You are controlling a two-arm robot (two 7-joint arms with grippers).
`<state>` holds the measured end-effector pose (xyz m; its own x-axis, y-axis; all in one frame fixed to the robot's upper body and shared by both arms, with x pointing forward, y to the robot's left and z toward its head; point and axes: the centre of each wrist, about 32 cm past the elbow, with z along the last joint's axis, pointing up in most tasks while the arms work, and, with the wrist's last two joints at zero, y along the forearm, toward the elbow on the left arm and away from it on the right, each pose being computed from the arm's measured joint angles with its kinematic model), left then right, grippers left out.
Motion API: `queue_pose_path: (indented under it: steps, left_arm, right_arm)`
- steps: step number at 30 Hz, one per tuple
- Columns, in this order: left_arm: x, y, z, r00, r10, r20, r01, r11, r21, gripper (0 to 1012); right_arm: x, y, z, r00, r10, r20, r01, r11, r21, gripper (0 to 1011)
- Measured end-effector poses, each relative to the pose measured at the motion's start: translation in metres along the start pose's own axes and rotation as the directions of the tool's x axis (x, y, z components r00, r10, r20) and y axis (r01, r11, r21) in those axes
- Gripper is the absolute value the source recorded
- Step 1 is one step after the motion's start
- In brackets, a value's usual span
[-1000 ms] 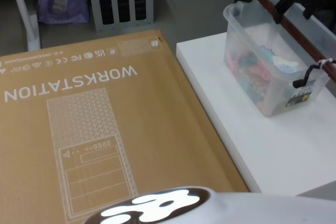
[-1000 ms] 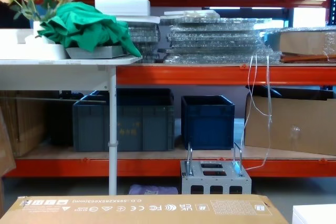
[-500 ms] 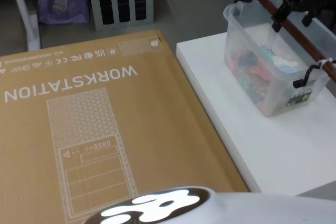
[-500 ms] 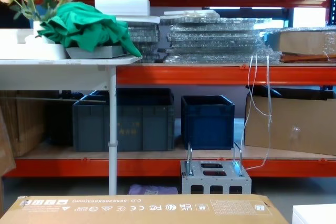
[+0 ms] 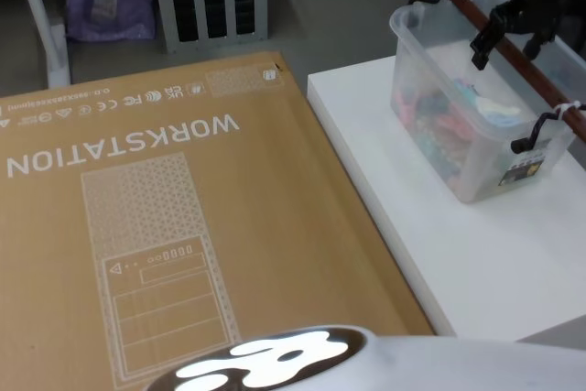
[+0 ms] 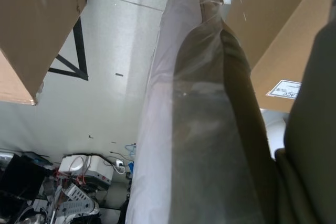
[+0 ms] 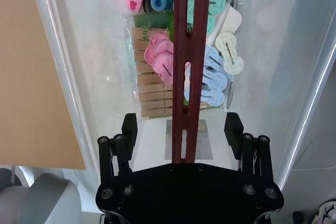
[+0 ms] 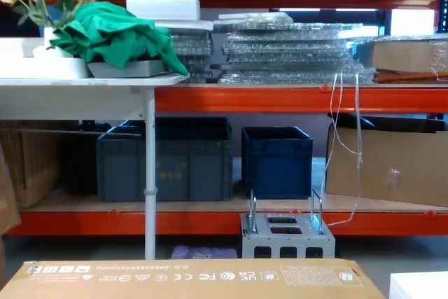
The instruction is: Use one hand to grasp the basket and place it at the designated location.
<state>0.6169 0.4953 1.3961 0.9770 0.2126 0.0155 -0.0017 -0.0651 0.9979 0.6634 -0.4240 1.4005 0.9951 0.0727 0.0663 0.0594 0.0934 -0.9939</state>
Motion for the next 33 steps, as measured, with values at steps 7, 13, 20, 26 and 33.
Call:
queue_pose_path:
  steps: [7,13,20,26,33]
  left_arm:
    - [0.0000,0.0000,0.0000,1.0000,0.000,0.000,0.000,1.0000,0.000,0]
    - [0.0000,0.0000,0.0000,1.0000,0.000,0.000,0.000,1.0000,0.000,0]
    - [0.0000,0.0000,0.0000,1.0000,0.000,0.000,0.000,1.0000,0.000,0]
    - [0.0000,0.0000,0.0000,1.0000,0.000,0.000,0.000,1.0000,0.000,0]
    - [0.0000,0.0000,0.0000,1.0000,0.000,0.000,0.000,1.0000,0.000,0]
  right_arm:
    - [0.0013,0.0017,0.0000,1.000,0.006,-0.001,-0.006,1.000,0.000,1000]
    - [0.0021,0.0032,0.0004,1.000,0.009,-0.001,-0.009,1.000,0.003,1001]
    - [0.0016,0.0040,0.0009,1.000,0.002,0.001,-0.002,1.000,0.000,880]
    - [0.0000,0.0035,-0.0003,1.000,-0.008,-0.001,0.008,1.000,0.001,737]
    - [0.0016,0.0046,-0.0020,1.000,-0.007,-0.010,0.007,1.000,0.003,516]
